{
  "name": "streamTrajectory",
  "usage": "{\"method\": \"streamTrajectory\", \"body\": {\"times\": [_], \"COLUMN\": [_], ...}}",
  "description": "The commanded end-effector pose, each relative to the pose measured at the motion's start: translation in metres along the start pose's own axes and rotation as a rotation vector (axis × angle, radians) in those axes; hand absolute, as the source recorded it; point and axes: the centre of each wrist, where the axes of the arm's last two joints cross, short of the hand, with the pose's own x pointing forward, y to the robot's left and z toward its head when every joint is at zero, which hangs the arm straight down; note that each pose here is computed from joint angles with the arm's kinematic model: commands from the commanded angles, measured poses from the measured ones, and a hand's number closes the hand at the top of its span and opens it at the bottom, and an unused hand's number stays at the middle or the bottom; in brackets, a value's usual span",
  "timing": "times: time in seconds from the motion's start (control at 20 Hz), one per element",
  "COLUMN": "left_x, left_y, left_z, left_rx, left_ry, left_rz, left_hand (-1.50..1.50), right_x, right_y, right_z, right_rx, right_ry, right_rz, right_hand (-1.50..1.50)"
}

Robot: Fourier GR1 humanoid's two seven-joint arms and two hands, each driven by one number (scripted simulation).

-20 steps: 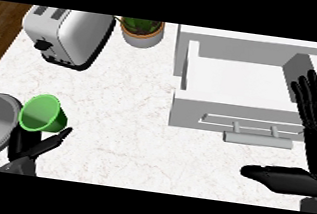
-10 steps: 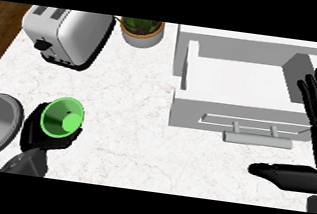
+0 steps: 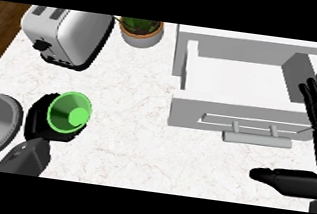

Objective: Pick up the cup, place it into the drawer and close the drawer

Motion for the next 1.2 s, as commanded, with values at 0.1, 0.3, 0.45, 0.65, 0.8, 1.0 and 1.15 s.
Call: {"method": "streamTrajectory", "body": {"times": [0.1, 0.3, 0.45, 0.65, 0.8, 1.0, 1.15], "left_x": [0.009, 0.021, 0.027, 0.048, 0.071, 0.094, 0.138], "left_y": [-0.012, -0.045, -0.069, -0.109, -0.148, -0.195, -0.239], "left_z": [-0.025, -0.06, -0.076, -0.098, -0.122, -0.124, -0.149], "left_rx": [-0.133, -0.198, -0.284, -0.371, -0.404, -0.428, -0.474], "left_ry": [-0.169, -0.233, -0.19, -0.255, -0.26, -0.275, -0.262], "left_rz": [0.134, 0.128, 0.119, 0.07, 0.053, 0.029, 0.01], "left_hand": [1.5, 1.5, 1.5, 1.5, 1.5, 1.5, 1.5], "right_x": [-0.007, -0.001, -0.002, -0.001, -0.005, -0.004, 0.006], "right_y": [0.015, 0.004, 0.001, -0.014, -0.008, -0.013, -0.005], "right_z": [-0.005, -0.002, 0.007, 0.0, 0.013, 0.009, 0.004], "right_rx": [-0.034, -0.026, -0.016, -0.043, -0.029, -0.029, -0.028], "right_ry": [0.007, 0.018, 0.012, 0.035, 0.035, 0.037, 0.038], "right_rz": [-0.008, 0.006, 0.007, 0.008, 0.012, 0.016, 0.013], "right_hand": [-1.5, -1.5, -1.5, -1.5, -1.5, -1.5, -1.5]}}
